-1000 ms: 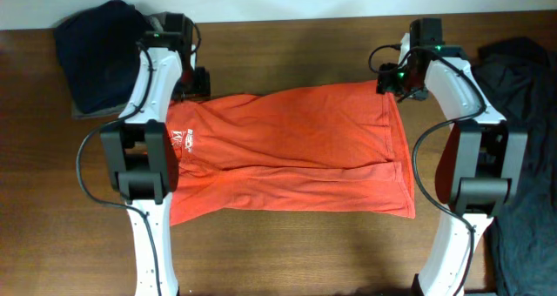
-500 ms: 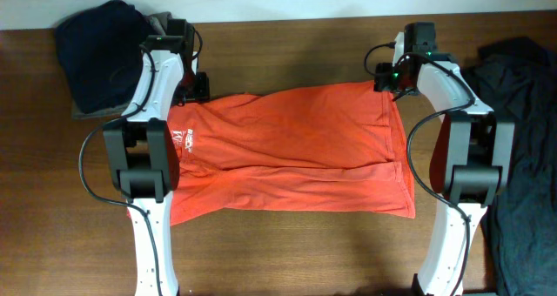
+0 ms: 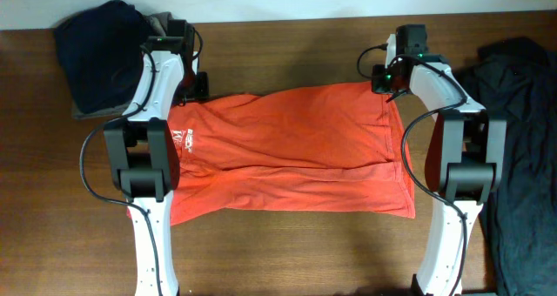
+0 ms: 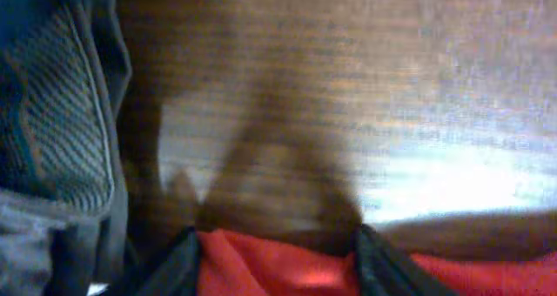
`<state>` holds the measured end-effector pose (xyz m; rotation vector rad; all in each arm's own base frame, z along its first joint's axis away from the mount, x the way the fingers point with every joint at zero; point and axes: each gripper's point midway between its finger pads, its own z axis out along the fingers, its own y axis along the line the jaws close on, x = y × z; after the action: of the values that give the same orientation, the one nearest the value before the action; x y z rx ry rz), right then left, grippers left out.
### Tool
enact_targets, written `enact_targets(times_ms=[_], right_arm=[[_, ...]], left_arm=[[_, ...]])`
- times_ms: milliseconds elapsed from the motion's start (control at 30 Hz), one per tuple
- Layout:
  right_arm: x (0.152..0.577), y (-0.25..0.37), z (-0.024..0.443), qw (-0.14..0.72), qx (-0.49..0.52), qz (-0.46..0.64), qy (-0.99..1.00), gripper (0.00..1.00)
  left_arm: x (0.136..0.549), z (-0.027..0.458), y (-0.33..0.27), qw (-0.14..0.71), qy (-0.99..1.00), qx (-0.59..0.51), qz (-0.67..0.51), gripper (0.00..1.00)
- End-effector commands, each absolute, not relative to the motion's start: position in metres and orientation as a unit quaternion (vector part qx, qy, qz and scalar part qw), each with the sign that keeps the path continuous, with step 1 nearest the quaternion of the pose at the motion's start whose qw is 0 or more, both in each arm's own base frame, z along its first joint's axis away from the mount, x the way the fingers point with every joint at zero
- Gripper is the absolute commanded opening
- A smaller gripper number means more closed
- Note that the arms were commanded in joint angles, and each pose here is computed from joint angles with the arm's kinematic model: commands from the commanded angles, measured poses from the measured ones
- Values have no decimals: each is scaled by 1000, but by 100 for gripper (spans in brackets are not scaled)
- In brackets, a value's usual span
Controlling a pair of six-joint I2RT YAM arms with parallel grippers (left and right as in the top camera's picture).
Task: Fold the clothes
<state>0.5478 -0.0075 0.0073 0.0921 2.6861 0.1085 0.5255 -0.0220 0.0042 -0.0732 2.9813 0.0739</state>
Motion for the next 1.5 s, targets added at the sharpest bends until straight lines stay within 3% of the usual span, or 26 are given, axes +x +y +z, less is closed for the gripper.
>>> enact_targets(times_ms=[0, 100, 200, 333, 467, 733, 1000, 1300, 1467], right_arm=[[553, -9, 8, 228, 39, 29, 972, 14], [550, -15, 6, 222, 44, 11, 974, 4], [545, -22, 5, 213, 48, -9, 976, 4], [543, -24, 8, 208, 49, -14, 977, 4], [545, -24, 27, 219, 60, -12, 974, 4], [537, -24, 82, 234, 88, -4, 968, 4], [502, -23, 131, 220, 111, 0, 969, 4], [446, -2, 146, 136, 125, 50, 982, 4], [426, -3, 141, 95, 128, 45, 986, 4]], left_arm=[[522, -23, -20, 58, 998, -22, 23, 50], [526, -22, -23, 66, 997, -21, 15, 42], [532, -21, -23, 78, 997, -22, 14, 25], [535, -20, -23, 84, 996, -22, 14, 10], [536, -12, -23, 85, 996, -22, 14, 9], [542, 50, -22, 102, 994, -23, 16, 1], [514, 116, -20, 86, 996, -30, 19, 1], [492, 115, -21, 41, 998, -43, 17, 6], [476, 93, -20, -6, 999, -48, 21, 1]])
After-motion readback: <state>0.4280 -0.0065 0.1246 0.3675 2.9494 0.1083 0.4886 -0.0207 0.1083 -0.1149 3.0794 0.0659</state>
